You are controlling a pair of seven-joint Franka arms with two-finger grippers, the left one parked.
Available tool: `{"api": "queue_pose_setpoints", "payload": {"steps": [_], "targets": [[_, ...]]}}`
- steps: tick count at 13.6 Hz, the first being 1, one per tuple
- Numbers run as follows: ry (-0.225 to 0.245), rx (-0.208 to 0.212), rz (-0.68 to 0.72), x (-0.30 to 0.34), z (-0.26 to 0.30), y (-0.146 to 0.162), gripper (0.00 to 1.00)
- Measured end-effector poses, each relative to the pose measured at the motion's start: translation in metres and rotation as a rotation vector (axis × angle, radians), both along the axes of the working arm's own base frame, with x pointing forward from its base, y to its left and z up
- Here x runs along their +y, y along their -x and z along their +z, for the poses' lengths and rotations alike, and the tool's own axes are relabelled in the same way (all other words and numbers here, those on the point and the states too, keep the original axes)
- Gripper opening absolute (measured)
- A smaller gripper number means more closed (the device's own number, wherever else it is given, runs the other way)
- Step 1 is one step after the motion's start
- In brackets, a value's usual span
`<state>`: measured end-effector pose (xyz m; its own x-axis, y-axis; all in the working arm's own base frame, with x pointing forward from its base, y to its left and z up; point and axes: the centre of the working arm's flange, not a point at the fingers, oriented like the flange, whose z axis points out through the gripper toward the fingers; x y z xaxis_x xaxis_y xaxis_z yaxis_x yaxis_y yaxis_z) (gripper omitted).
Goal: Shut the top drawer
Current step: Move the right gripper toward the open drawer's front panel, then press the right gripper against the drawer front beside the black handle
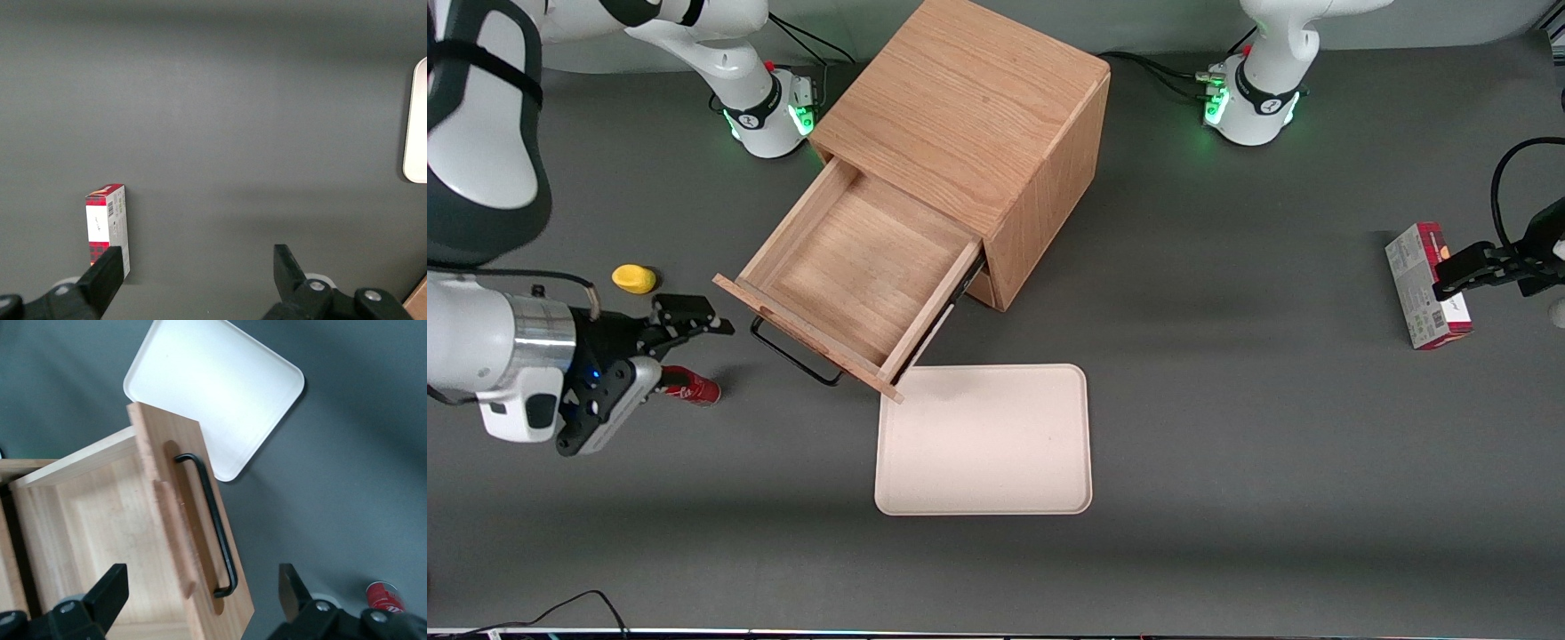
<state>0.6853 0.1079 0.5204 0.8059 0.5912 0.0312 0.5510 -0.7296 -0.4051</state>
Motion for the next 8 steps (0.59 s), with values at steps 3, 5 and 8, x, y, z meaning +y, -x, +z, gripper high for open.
{"api": "queue_pose_setpoints", "payload": {"steps": [3, 5, 8], "targets": [[0.009, 0.028, -0.030, 0.000, -0.055, -0.011, 1.00], [0.013, 0.045, -0.041, 0.001, -0.081, -0.012, 1.00], [0.013, 0.072, -0.040, 0.008, -0.105, -0.007, 1.00]]}}
